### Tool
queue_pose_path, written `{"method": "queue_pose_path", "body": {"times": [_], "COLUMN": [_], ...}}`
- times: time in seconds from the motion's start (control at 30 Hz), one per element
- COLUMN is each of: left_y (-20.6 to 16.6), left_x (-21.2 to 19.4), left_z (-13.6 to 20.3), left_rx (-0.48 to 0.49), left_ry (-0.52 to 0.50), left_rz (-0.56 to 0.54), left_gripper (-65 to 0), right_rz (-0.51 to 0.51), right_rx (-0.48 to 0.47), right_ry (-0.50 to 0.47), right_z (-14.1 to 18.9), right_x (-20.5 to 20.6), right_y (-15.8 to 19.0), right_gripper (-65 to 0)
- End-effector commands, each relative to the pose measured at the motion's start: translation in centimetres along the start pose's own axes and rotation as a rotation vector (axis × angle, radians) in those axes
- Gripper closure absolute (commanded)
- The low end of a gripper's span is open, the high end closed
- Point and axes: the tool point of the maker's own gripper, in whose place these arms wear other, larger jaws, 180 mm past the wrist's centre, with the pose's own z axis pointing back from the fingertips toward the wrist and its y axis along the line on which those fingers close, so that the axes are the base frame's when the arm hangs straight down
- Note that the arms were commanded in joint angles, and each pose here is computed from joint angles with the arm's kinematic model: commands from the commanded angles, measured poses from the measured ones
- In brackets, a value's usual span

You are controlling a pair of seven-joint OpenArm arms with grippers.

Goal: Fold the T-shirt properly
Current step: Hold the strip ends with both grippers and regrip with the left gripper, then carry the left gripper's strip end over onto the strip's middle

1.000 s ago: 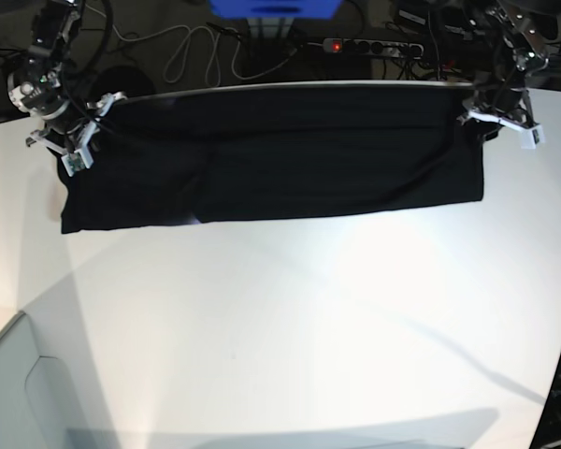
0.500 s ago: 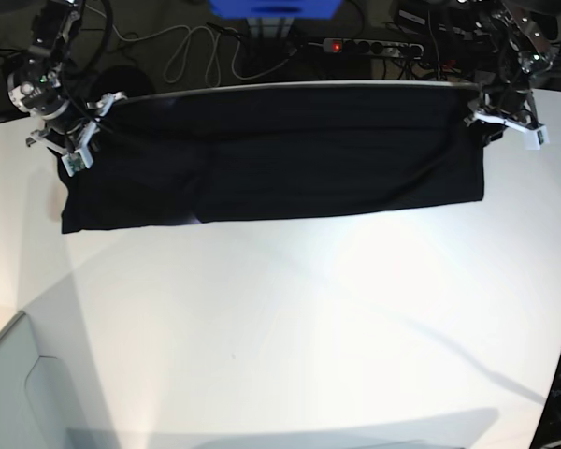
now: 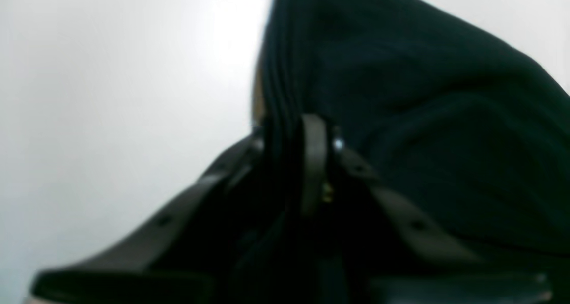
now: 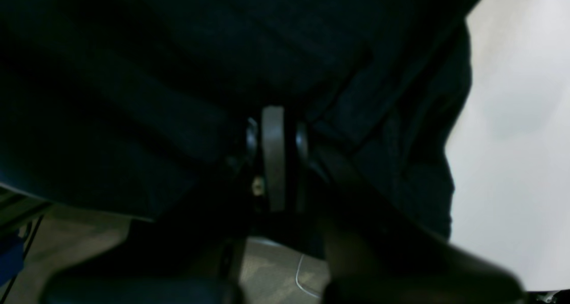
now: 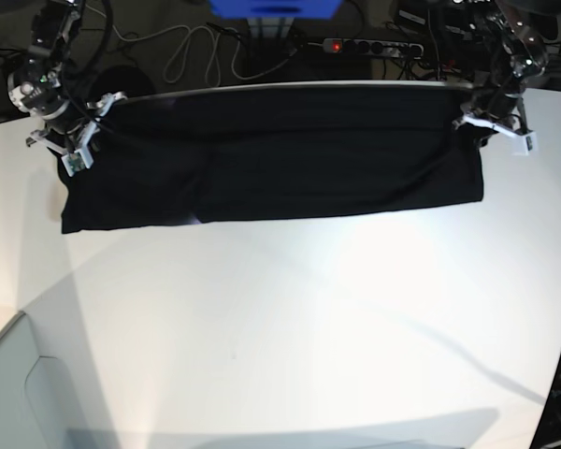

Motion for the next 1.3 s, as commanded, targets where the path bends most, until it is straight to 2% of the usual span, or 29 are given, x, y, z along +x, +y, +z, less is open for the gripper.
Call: {"method": "queue_pose_path", "body": {"times": [0.0, 0.07, 0.23, 0.33, 0.47, 0.57, 0.73, 0.83, 1.07, 1.27], "left_y": [0.4, 0.3, -0.1, -1.2, -5.3, -10.8, -19.7, -23.4, -29.1, -31.9], "left_x": [-0.2, -0.2, 0.4, 2.3, 5.2, 5.8, 2.8, 0.7, -3.5, -5.9], "left_z": [0.2, 0.2, 0.4, 0.9, 2.3, 3.0, 3.7, 3.4, 3.1, 2.2], "left_rx": [0.014, 0.013, 0.003, -0.010, -0.059, -0.158, -0.374, -0.477, -0.585, -0.658], "left_ry": [0.022, 0.021, 0.004, -0.040, -0.147, -0.189, -0.157, -0.111, -0.011, 0.052], "left_rz": [-0.015, -0.014, -0.025, -0.072, -0.137, -0.203, -0.230, -0.227, -0.366, -0.411], "left_gripper": [-5.5, 0.0, 0.0, 0.0, 0.0, 0.0, 0.0, 0.0, 0.0, 0.0], "right_rz": [0.023, 0.023, 0.023, 0.023, 0.023, 0.023, 0.023, 0.024, 0.025, 0.024], "right_rx": [0.010, 0.010, 0.010, 0.010, 0.010, 0.010, 0.010, 0.009, 0.009, 0.010], "right_ry": [-0.020, -0.020, -0.020, -0.020, -0.020, -0.020, -0.021, -0.022, -0.020, -0.019], "right_z": [0.3, 0.3, 0.3, 0.3, 0.3, 0.3, 0.3, 0.3, 0.4, 0.3], "right_x": [0.5, 0.5, 0.5, 0.5, 0.5, 0.5, 0.6, 0.6, 0.5, 0.5], "right_y": [0.0, 0.0, 0.0, 0.0, 0.0, 0.0, 0.0, 0.0, 0.0, 0.0], "right_gripper": [0.0, 0.0, 0.0, 0.0, 0.0, 0.0, 0.0, 0.0, 0.0, 0.0]}}
